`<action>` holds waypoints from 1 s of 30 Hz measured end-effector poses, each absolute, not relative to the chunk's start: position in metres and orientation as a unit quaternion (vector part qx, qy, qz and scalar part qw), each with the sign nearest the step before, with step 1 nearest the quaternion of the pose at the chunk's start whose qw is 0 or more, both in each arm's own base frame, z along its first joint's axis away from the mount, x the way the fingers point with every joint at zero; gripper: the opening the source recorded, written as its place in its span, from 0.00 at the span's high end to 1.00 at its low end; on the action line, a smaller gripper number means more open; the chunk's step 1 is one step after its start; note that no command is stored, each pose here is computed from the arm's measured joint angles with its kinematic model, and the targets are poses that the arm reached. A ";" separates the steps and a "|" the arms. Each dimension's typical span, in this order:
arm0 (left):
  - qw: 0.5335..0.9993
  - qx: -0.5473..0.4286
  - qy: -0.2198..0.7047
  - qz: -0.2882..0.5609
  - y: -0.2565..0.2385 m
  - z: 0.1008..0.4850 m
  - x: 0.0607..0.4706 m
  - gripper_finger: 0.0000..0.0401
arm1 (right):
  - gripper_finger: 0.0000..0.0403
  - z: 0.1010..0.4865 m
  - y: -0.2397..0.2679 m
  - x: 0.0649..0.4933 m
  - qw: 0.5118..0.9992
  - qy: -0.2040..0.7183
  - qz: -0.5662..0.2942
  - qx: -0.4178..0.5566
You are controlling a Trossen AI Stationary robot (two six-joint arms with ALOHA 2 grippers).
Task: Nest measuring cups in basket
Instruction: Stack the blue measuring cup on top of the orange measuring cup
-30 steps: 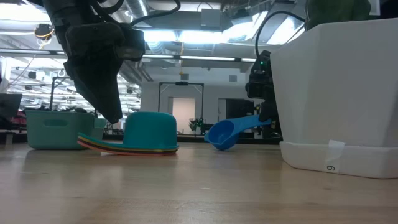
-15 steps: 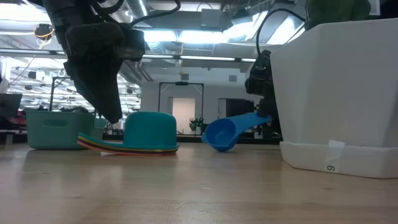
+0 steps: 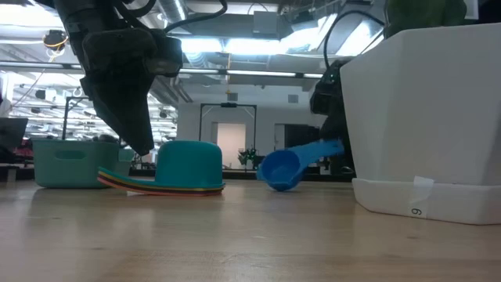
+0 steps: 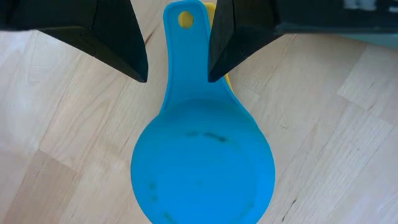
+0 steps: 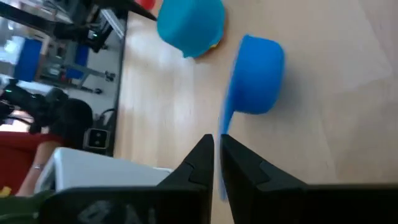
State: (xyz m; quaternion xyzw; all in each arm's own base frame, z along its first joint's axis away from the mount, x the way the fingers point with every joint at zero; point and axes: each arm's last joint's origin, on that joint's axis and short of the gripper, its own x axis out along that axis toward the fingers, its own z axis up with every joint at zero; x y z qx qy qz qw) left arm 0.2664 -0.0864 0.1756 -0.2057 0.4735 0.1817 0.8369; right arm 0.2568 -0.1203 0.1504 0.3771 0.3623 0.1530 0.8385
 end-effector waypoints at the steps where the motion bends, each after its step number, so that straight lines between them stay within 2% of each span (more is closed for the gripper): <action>1: 0.837 -0.206 0.473 0.182 -0.086 0.176 0.266 0.60 | 0.92 0.152 -0.121 0.256 0.838 0.359 0.158 0.379; 8: 0.837 -0.206 0.473 0.182 -0.086 0.176 0.266 0.60 | 0.92 0.156 -0.126 0.251 0.829 0.336 0.196 0.402; 17: 0.837 -0.206 0.473 0.182 -0.086 0.176 0.266 0.60 | 0.92 0.160 -0.135 0.245 0.810 0.320 0.205 0.446; 23: 0.837 -0.206 0.473 0.182 -0.086 0.176 0.266 0.60 | 0.92 0.182 -0.144 0.245 0.847 0.282 0.193 0.407; 30: 0.837 -0.206 0.473 0.182 -0.086 0.176 0.266 0.60 | 0.92 0.259 -0.157 0.236 0.923 0.198 0.126 0.306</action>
